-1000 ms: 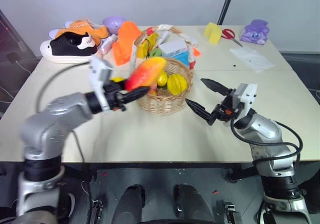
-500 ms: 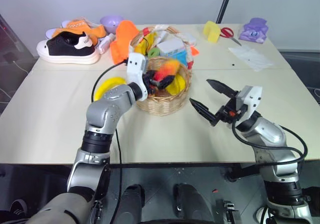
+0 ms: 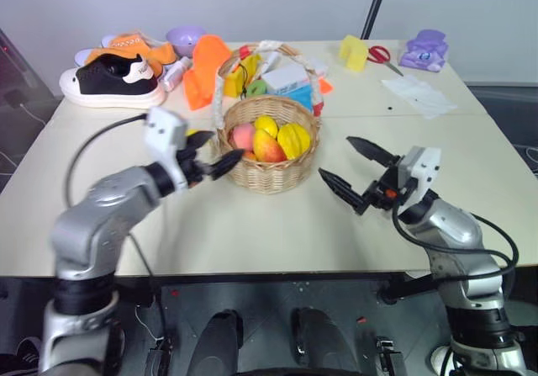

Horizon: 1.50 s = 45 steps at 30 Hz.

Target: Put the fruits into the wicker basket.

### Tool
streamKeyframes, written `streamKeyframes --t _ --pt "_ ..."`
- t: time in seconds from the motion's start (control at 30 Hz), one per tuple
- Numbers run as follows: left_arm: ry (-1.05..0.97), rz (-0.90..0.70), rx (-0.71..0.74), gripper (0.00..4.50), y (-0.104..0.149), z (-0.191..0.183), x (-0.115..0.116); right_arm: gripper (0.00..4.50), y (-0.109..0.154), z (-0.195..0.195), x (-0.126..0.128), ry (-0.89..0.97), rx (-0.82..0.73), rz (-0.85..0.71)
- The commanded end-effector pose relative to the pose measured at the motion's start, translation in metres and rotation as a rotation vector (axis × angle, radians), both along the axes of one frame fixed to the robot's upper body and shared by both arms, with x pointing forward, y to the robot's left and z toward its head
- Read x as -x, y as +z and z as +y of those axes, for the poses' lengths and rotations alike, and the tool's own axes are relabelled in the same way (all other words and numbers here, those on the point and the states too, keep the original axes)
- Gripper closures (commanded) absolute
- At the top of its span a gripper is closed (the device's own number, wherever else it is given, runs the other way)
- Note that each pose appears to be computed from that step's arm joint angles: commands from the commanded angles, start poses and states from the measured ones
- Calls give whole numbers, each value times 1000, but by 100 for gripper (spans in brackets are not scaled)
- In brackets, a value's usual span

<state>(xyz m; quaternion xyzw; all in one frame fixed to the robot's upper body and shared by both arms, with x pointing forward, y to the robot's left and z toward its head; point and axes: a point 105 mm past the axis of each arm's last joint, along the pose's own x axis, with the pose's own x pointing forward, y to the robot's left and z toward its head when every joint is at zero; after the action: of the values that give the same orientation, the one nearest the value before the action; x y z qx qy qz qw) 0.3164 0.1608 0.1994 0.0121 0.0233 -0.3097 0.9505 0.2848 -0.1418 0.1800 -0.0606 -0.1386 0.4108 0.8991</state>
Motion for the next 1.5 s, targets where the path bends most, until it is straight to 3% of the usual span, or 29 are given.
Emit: streamKeyframes --t 0.03,0.17,0.33,0.47,0.77,0.83,1.2,1.3,1.43,1.47,1.5 --pt "100 -1 8 6 -1 37 10 0 0 14 30 129 45 -4" --pt "370 63 27 6 -33 101 3 0 -13 18 42 201 127 21" --pt "431 47 15 6 -30 111 -6 0 -14 27 36 235 158 -10" --pt "434 43 -8 6 -28 110 -19 0 -16 30 37 263 168 -14" --pt "379 167 -195 6 -39 98 -80 0 -14 36 32 252 149 -29" --pt "371 199 -179 6 -41 95 -92 0 -14 36 31 246 152 -32" --pt "327 297 -255 6 -73 88 -112 0 -14 33 36 197 143 -36" --pt "324 288 -258 134 -74 86 -113 0 -13 32 35 189 148 -38" --pt "346 260 -249 351 -67 93 -112 0 -9 34 28 187 147 -44" --pt "348 251 -252 391 -66 94 -111 0 -8 34 26 187 147 -45" --pt "350 243 -251 401 -65 95 -110 0 -7 34 25 187 146 -46"
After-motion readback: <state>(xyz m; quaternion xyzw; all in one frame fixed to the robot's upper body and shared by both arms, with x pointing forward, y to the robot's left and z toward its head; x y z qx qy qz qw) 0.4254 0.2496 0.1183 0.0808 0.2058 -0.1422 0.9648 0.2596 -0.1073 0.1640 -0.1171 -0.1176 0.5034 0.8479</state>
